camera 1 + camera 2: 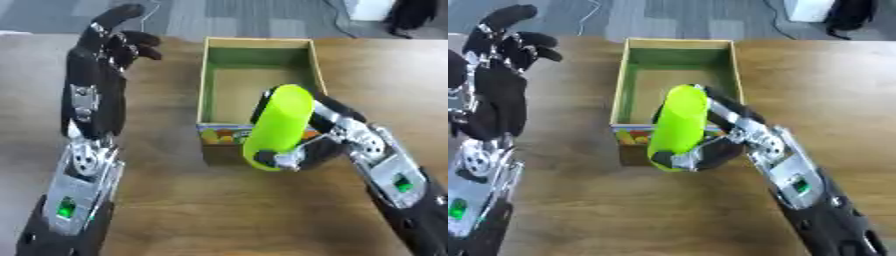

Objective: Pick up objects on the table and place them in the box.

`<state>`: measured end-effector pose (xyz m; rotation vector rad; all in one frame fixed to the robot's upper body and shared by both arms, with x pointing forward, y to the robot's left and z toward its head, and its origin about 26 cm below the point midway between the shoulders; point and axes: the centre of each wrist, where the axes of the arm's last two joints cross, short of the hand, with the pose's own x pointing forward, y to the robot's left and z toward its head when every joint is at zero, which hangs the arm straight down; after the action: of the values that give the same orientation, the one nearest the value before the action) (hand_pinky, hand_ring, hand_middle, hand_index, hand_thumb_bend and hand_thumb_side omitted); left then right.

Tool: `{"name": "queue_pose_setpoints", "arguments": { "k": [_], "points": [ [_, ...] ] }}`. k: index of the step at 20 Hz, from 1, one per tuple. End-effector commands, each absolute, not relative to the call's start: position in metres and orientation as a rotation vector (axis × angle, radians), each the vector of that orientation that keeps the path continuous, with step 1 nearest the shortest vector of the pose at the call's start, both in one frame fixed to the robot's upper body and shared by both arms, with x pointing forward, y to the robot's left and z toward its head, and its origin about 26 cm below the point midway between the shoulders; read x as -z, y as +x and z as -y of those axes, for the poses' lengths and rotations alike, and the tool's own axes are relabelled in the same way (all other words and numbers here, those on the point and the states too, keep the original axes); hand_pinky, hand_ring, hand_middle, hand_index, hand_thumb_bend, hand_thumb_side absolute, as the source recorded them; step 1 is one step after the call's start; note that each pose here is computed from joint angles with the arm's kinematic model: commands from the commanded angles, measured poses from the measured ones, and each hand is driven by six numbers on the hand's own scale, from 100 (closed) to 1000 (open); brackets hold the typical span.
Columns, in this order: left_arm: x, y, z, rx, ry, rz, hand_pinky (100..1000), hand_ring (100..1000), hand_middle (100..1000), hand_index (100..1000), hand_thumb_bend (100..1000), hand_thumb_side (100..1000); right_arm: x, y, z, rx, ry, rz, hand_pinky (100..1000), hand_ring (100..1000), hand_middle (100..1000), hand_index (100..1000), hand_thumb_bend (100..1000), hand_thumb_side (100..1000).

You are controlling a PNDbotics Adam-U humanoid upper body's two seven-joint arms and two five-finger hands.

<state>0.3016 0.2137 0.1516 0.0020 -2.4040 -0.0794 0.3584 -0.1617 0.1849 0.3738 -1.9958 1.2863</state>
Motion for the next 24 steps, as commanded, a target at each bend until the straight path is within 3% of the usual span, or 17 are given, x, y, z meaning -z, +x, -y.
{"name": "queue_pose_setpoints", "arguments": {
  "k": [1,6,7,13,15,16,23,24],
  "points": [
    [-0.154,0.302,-0.215,0.085,0.012,2.417,517,608,737,794,566,928,-0.216,0.359,0.173,-1.273,0.309,2.054,100,100,100,292,432,222],
    [-0.152,0.301,-0.214,0.089,0.003,2.410,517,608,737,794,568,928,-0.231,0.376,0.172,-1.348,-0.015,2.125,100,100,100,295,322,292],
    [-0.152,0.301,-0.214,0.091,0.001,2.410,516,608,737,794,567,929,-0.229,0.381,0.170,-1.351,-0.059,2.131,100,100,100,297,345,317],
    [-0.152,0.300,-0.210,0.098,-0.023,2.409,522,624,736,792,568,929,-0.223,0.414,0.158,-1.369,-0.299,2.175,100,100,185,343,278,423],
    [-0.153,0.300,-0.209,0.093,-0.028,2.410,522,626,736,791,570,927,-0.219,0.424,0.156,-1.363,-0.375,2.191,100,100,181,341,286,415],
    [-0.153,0.300,-0.208,0.093,-0.032,2.411,521,620,737,792,568,929,-0.217,0.428,0.156,-1.357,-0.411,2.200,100,136,210,359,240,460],
    [-0.157,0.299,-0.205,0.099,-0.057,2.425,519,606,737,793,569,929,-0.199,0.454,0.162,-1.362,-0.680,2.166,100,177,256,342,228,529],
    [-0.157,0.299,-0.205,0.100,-0.058,2.425,519,605,737,793,569,929,-0.197,0.455,0.163,-1.363,-0.705,2.163,100,234,294,378,237,554]
  ]
}}
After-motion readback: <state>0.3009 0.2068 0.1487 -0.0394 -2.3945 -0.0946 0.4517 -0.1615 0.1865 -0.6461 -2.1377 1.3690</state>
